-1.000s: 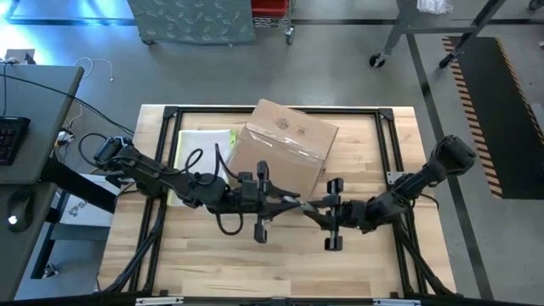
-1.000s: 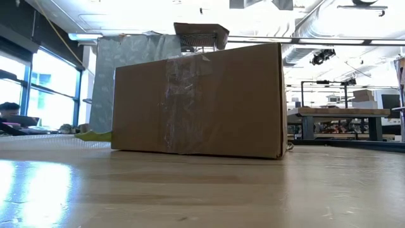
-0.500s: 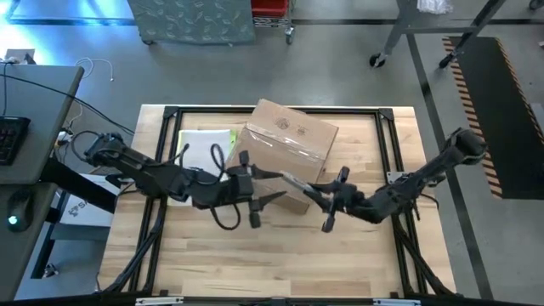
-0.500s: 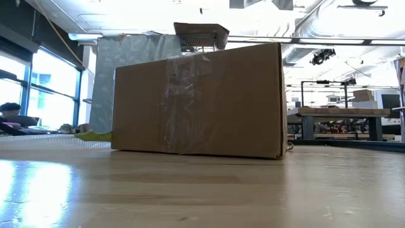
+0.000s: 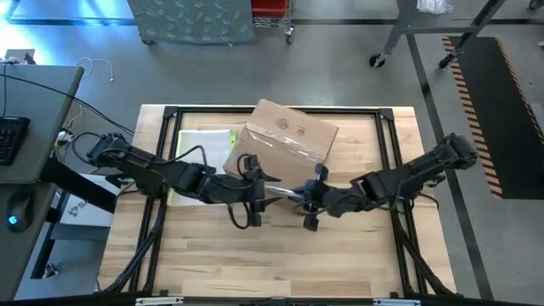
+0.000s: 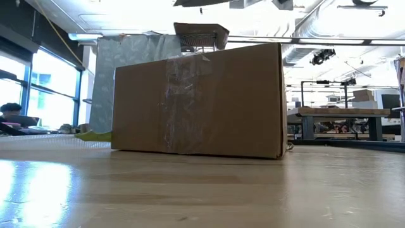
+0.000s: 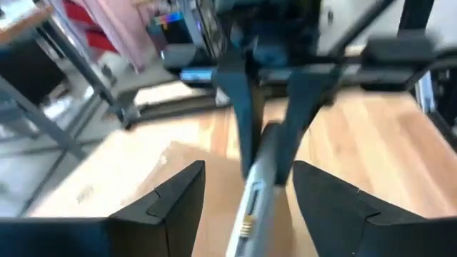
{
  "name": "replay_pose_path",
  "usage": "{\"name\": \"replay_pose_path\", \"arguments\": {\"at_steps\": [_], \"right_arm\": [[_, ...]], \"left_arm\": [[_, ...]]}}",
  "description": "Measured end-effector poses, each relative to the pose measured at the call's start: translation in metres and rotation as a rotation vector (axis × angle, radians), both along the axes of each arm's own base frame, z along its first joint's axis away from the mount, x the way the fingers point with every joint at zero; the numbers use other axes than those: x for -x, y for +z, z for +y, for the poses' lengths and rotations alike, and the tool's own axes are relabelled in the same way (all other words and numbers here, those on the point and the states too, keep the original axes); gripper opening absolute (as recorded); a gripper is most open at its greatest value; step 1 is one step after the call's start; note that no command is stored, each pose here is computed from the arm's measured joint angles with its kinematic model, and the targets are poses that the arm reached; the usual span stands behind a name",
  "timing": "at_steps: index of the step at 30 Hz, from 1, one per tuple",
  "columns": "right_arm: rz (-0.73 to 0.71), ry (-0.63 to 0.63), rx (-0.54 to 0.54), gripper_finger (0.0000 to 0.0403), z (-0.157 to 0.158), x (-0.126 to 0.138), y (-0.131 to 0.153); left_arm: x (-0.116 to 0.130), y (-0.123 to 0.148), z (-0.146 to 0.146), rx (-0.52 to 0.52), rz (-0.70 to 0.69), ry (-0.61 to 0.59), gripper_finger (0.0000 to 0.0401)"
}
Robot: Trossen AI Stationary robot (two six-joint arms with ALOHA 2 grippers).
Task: Unpack boxes
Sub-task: Open the cardboard box using the silver cutter
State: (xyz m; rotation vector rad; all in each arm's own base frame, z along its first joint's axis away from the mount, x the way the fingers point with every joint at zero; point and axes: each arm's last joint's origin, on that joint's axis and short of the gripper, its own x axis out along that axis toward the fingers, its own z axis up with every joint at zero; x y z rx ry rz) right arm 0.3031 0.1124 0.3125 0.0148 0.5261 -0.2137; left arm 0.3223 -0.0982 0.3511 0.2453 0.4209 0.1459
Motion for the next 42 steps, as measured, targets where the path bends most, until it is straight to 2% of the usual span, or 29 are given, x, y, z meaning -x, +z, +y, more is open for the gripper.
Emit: {"name": "replay_pose_path", "arguments": {"at_steps": [7,10,15,21,29,37,42], "right_arm": [[0.049,0.021,0.030,0.0057,0.003,-0.008,-0.002],[0.062,0.039,0.021,0.0057,0.004,-0.008,-0.003],[0.063,0.044,0.017,0.0057,0.004,-0.008,-0.003],[0.066,0.044,0.018,0.0057,0.004,-0.008,-0.003],[0.076,0.058,0.031,0.0057,0.004,-0.007,-0.004],[0.071,0.053,0.046,0.0058,0.004,-0.008,-0.004],[0.070,0.058,0.087,0.0114,0.003,-0.007,-0.003]], "left_arm": [[-0.007,-0.017,0.011,0.128,0.139,-0.128,0.0251],[-0.014,-0.028,0.012,0.117,0.174,-0.112,0.0258],[-0.025,-0.044,0.010,0.037,0.215,-0.075,0.0254],[-0.026,-0.048,0.004,0.029,0.225,-0.095,0.0198],[-0.024,-0.051,0.005,0.030,0.261,-0.077,0.0062],[-0.024,-0.051,0.005,0.023,0.257,-0.061,0.0058],[-0.025,-0.058,0.005,0.072,0.214,-0.012,0.0058]]}}
